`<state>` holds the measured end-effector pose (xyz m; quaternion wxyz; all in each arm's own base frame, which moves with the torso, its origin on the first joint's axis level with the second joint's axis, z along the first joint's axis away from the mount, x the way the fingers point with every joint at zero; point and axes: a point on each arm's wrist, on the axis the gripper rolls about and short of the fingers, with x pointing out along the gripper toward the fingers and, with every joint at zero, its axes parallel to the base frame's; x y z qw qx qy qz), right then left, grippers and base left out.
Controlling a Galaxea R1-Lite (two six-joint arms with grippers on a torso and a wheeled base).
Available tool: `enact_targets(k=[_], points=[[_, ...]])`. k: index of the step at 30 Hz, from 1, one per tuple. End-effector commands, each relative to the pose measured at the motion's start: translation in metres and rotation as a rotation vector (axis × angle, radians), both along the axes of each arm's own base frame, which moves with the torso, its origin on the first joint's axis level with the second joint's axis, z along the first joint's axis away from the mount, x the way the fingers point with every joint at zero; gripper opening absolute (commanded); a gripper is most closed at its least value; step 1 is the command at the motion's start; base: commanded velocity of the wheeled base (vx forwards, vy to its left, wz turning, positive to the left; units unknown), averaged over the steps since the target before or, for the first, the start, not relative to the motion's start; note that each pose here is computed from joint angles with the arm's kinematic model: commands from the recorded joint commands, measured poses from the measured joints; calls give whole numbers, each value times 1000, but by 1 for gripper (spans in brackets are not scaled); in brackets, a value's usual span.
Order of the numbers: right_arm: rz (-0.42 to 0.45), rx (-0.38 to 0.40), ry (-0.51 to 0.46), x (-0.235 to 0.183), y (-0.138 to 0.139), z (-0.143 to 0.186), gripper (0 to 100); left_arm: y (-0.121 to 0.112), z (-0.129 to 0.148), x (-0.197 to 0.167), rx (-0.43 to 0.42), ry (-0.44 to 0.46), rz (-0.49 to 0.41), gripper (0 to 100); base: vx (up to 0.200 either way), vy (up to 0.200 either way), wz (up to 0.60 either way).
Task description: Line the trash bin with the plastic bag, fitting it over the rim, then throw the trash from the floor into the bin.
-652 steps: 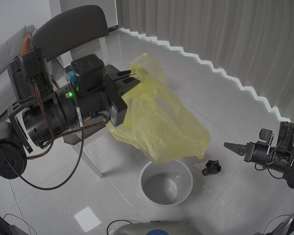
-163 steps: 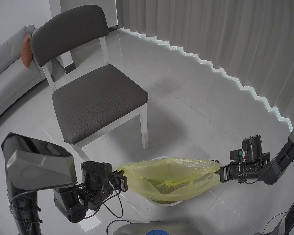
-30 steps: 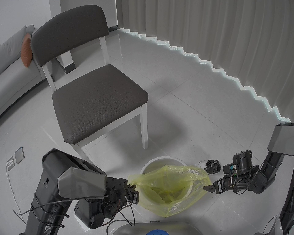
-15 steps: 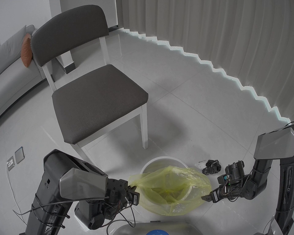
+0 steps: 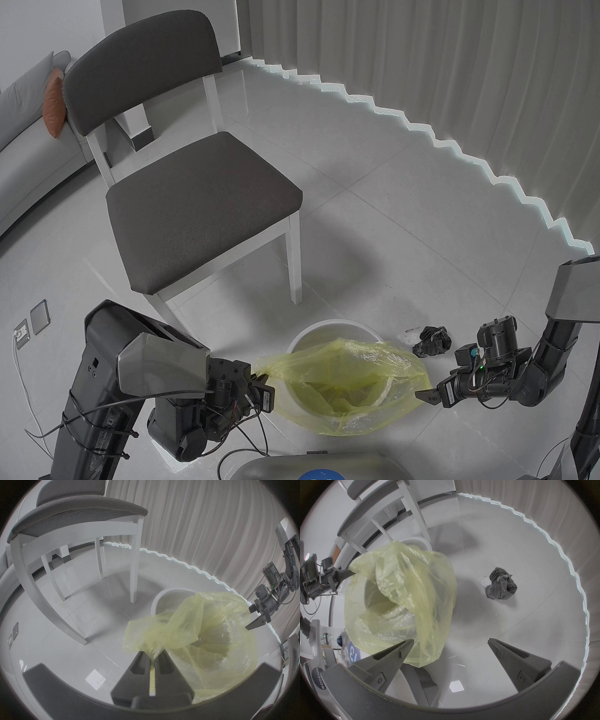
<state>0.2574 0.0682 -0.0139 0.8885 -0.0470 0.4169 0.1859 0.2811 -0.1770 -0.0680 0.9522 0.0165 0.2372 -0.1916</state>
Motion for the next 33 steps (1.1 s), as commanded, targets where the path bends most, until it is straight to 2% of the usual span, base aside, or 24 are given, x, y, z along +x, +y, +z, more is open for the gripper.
enact_targets(k=[1, 12, 21, 29, 33], points=[[15, 24, -82, -6, 2, 28, 100, 9, -8, 5, 29, 5, 16, 0, 0, 0, 0], [10, 9, -23, -2, 2, 13, 100, 2, -8, 1, 29, 1, -5, 0, 0, 0, 0], [-70, -29, 74, 27, -13, -38, 100, 2, -8, 1, 28, 0, -7, 0, 0, 0, 0], [-69, -73, 20, 30, 8, -64, 100, 0, -7, 1, 18, -17, -11, 0, 0, 0, 0], [-71, -63, 4, 30, 12, -67, 100, 0, -7, 1, 18, -17, -11, 0, 0, 0, 0]])
